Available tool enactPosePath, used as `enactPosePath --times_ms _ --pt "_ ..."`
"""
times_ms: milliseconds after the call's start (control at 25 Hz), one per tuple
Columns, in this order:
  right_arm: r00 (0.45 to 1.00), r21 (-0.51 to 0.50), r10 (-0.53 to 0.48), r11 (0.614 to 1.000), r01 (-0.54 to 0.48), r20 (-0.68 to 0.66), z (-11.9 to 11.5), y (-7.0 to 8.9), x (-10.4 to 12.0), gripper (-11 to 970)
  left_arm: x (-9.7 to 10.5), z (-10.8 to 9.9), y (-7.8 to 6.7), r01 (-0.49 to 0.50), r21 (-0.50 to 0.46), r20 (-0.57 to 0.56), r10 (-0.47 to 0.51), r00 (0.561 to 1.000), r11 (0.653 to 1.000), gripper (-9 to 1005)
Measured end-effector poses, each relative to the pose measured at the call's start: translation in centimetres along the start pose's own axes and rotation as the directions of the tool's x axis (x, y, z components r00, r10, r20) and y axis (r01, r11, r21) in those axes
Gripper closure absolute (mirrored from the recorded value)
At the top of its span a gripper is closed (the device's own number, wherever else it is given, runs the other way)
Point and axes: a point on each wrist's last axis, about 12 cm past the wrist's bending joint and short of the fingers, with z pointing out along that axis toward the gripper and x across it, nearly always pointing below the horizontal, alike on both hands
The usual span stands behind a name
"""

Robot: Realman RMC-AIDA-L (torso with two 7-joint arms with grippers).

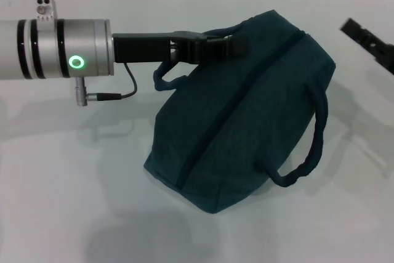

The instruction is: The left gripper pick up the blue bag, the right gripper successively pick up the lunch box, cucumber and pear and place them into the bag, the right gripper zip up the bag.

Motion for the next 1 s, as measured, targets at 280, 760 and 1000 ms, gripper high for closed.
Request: enactPosePath --times_ms 280,760,1000 --pt "0.995 0.115 -0.008 0.993 -0.003 0.097 -4.3 -1.4 -1.4 487 -0.2 0.7 0.5 0.017 -0.032 0.026 -0.016 1.000 0.999 936" --pt "0.992 0.110 -0.020 0.994 0.006 0.128 -5.4 -1.3 -1.8 104 -0.1 2.0 1.7 -0.003 -0.112 0.029 0.006 1.000 0.994 891" --pt "0.990 0.064 -0.038 0.998 0.030 0.133 -5.6 -0.9 -2.4 105 -0.3 1.3 1.3 -0.050 -0.079 0.109 0.059 0.992 0.996 689"
